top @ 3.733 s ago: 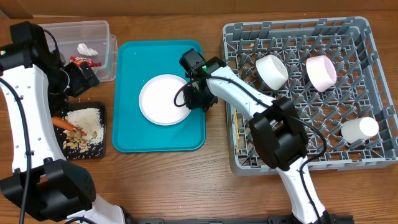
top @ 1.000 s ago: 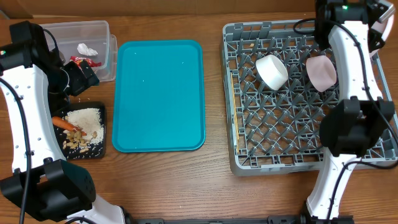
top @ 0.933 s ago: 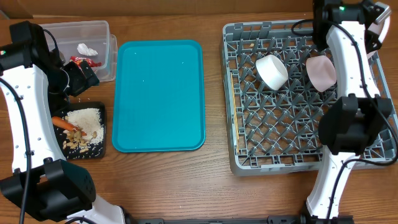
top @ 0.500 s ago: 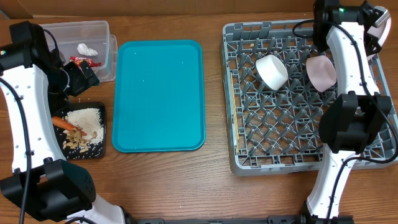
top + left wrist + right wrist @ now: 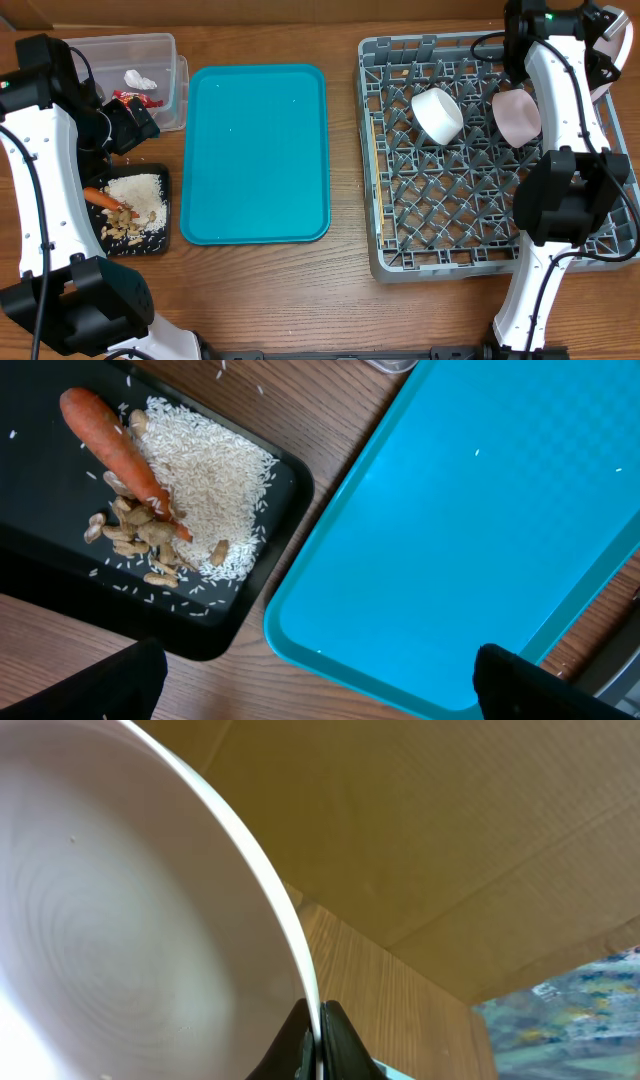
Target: Sort waste into correct bins and load items into the dishwasher
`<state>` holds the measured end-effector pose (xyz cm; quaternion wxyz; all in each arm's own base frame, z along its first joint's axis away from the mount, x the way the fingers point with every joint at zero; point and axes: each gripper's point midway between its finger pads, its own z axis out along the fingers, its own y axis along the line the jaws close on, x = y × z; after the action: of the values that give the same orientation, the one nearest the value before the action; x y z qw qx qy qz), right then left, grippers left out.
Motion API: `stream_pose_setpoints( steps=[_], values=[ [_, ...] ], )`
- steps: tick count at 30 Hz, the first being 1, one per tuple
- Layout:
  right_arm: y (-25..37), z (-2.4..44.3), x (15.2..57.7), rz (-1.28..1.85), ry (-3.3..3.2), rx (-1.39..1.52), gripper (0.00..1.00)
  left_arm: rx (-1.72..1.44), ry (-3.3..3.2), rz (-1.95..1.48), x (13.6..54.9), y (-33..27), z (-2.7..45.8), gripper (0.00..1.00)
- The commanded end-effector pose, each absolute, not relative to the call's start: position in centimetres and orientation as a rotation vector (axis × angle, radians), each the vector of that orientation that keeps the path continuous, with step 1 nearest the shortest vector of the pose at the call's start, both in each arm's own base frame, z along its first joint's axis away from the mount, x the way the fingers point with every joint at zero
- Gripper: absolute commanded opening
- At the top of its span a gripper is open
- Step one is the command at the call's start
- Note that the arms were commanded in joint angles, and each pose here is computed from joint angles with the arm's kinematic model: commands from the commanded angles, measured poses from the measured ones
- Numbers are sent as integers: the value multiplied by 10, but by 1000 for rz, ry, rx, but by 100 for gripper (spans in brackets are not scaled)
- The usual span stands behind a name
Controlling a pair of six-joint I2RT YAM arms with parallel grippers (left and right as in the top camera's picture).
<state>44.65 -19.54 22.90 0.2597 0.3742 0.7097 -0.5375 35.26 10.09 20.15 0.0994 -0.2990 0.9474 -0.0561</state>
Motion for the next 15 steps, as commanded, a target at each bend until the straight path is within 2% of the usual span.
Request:
stream_pose_setpoints(
  steps=[1, 9, 15],
  values=[
    [-199, 221, 441, -1465, 1965, 1019, 4, -878, 2790, -175, 354, 99, 206, 100],
    [-193, 197, 431, -1448, 2058, 1041, 4, -877, 2788, -175, 354, 99, 206, 100],
    [-172, 192, 438, -1401, 2095, 1002, 4, -877, 2788, -175, 354, 99, 206, 100]
  ],
)
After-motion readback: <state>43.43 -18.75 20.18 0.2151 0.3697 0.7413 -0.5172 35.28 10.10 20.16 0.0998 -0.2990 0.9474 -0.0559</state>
